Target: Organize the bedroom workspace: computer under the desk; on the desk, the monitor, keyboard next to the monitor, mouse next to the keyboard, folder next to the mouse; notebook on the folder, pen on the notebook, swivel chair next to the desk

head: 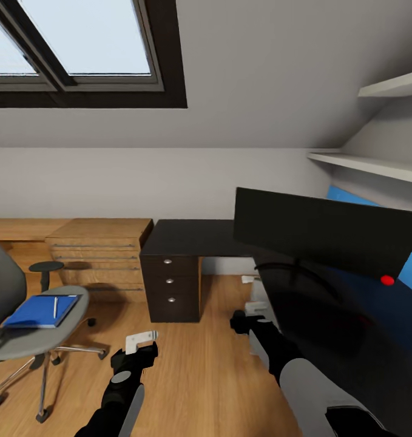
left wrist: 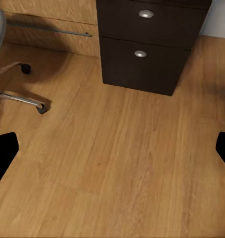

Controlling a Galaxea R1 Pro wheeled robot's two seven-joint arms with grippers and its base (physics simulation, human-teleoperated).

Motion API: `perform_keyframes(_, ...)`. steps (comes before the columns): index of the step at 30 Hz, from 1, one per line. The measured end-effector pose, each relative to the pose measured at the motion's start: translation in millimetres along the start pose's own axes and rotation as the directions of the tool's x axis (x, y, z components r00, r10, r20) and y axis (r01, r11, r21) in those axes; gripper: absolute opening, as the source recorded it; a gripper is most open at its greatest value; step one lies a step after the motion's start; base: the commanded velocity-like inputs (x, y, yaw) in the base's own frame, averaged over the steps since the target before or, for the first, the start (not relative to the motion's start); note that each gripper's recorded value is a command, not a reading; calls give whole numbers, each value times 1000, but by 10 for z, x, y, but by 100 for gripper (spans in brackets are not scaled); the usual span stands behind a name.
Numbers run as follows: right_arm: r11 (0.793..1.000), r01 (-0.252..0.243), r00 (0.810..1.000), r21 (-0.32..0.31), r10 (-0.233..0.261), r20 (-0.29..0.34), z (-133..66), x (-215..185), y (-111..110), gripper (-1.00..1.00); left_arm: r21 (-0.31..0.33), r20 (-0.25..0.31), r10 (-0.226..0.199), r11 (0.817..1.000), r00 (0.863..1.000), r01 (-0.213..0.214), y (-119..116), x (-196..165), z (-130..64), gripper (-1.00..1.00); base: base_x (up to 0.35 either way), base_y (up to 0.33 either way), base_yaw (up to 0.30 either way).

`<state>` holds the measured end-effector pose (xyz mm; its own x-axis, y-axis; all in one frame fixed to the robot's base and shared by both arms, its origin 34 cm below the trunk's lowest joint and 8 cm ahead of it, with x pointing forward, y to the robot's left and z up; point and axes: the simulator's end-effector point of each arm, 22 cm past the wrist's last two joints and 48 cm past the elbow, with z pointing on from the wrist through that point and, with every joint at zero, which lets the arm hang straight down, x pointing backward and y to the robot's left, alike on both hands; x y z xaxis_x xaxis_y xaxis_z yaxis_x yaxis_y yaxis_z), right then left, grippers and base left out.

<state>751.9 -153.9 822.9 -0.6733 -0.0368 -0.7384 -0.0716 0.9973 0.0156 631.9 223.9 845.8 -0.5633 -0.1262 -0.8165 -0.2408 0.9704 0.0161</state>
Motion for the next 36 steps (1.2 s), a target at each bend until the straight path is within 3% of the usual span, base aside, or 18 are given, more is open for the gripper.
perform_keyframes(14, 1000, 0, 1000, -3, 0, 3, -3, -12, 22, -100, -1, 0, -1, 1000, 1000, 1, 7, 0, 2, 100, 295, 222, 271)
perform_keyframes(24, 1000, 0, 1000, -1, 0, 7, -6, -32, 15, -100, -1, -1, 0, 1000, 1000, 0, 5, 2, 3, 100, 290, 229, 56)
perform_keyframes(32, 1000, -9, 996, 7, 9, 85, -47, -280, -19, -100, 0, -11, 10, 1000, 1000, -10, -16, 57, 10, 100, 291, 214, 1)
perform_keyframes(33, 1000, -21, 992, 16, 18, 125, -118, -332, -70, -100, 3, -17, 13, 1000, 1000, -13, -32, 87, 13, 100, 297, 150, 0)
perform_keyframes(36, 999, -32, 987, 23, 28, 157, -197, -325, -110, -100, 5, -22, 15, 1000, 1000, -15, -40, 111, 17, 100, 303, 128, 0)
